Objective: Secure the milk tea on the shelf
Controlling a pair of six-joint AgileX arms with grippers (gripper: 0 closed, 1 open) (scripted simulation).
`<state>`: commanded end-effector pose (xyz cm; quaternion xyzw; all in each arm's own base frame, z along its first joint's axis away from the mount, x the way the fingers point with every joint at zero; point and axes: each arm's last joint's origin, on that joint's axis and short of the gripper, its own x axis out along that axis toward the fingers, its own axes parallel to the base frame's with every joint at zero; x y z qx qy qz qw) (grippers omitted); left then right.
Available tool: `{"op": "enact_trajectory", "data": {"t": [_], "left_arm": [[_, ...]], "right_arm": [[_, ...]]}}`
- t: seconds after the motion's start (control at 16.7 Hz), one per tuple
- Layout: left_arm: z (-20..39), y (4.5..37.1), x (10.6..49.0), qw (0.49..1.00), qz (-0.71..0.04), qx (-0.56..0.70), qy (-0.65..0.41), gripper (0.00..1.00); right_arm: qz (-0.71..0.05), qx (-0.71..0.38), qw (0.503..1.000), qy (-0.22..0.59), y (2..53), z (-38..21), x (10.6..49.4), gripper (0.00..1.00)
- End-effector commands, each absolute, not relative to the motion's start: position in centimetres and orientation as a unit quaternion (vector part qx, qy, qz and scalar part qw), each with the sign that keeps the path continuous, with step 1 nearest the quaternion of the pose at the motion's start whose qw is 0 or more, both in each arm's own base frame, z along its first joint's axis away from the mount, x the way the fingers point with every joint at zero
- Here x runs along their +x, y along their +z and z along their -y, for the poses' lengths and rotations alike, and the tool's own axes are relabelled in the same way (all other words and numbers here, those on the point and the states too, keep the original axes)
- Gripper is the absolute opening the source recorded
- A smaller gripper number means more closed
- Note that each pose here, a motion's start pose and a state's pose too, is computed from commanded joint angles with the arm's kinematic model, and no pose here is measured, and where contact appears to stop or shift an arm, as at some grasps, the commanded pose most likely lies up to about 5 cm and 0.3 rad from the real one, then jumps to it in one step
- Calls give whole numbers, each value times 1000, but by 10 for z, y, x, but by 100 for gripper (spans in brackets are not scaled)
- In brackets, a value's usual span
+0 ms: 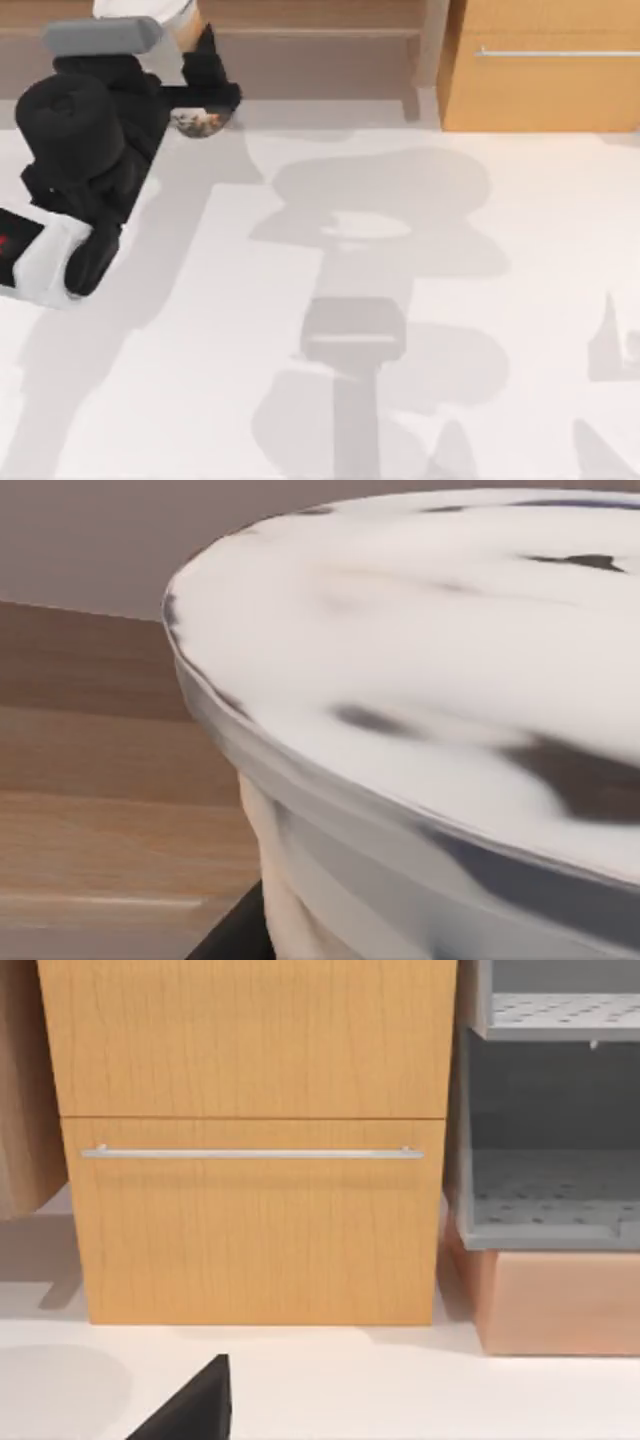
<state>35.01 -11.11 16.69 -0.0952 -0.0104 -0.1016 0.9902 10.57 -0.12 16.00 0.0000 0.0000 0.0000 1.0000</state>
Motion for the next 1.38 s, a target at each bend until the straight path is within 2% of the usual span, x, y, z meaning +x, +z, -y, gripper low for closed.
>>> {"op": "enact_trajectory", "data": {"t": [0.3,0.6,0.96,1.38], "left_arm": [[90,213,373,989,11,-95,-113,0],[49,248,398,995,-16,-63,-76,0],[4,274,418,998,-52,-15,-22,0],[-2,284,421,999,-50,-4,-15,0]], "right_arm": [[0,0,1000,0,160,1,106,100],[0,0,1000,0,160,1,106,100],[0,0,1000,0,160,1,106,100],[0,0,1000,0,160,1,106,100]]}}
